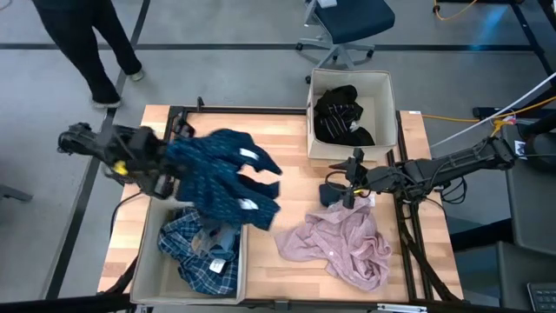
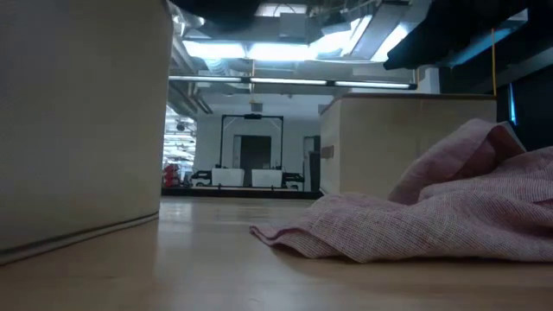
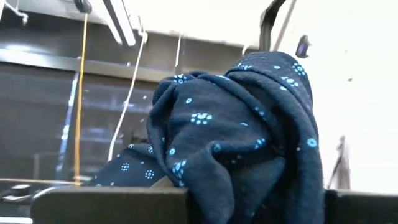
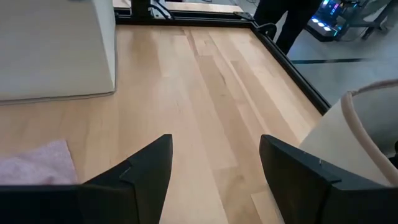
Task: Sort clothes
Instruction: Put the blue sleeve into the bottom laundry organizer
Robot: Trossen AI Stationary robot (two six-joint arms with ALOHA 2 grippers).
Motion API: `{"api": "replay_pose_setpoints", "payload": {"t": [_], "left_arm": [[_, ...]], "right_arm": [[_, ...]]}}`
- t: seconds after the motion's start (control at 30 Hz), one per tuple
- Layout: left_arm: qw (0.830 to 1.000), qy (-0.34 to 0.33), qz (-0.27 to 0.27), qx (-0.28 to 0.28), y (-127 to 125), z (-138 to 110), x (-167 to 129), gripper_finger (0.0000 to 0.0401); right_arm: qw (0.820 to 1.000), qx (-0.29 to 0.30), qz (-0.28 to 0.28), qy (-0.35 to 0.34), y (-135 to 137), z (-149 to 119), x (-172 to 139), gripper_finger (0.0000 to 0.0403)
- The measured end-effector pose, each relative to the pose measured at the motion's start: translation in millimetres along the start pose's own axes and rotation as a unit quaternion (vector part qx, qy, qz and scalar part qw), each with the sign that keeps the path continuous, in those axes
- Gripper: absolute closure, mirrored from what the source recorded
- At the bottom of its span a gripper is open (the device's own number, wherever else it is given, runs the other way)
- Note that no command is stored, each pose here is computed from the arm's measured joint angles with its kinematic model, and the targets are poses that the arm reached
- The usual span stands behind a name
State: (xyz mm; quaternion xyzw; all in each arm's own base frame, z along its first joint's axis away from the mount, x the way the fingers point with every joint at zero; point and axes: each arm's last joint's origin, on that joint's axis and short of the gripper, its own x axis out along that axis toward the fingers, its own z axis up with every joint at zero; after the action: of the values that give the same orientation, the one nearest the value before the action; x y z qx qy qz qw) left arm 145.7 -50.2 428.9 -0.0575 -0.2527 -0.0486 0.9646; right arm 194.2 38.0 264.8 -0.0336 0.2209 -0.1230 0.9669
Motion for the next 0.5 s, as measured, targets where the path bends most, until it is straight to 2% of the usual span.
{"api": "replay_pose_setpoints", "payload": {"t": [0.13,0.23,0.37,0.5], "left_arm": [[0.997,-0.02,-0.018,-0.067,2,21,-21,0.0344],[0.991,0.017,-0.043,-0.123,3,31,-35,0.0344],[0.98,0.063,-0.075,-0.171,1,37,-48,0.0344],[0.969,0.103,-0.12,-0.188,-5,32,-51,0.0343]], "right_arm": [[1.0,0.008,0.0,0.0,0,0,0,0.0159],[1.0,0.017,0.0,0.0,0,0,0,0.0159],[1.0,0.024,-0.005,-0.001,0,0,0,0.0159],[0.999,0.034,-0.009,-0.002,-1,0,0,0.0159]]}}
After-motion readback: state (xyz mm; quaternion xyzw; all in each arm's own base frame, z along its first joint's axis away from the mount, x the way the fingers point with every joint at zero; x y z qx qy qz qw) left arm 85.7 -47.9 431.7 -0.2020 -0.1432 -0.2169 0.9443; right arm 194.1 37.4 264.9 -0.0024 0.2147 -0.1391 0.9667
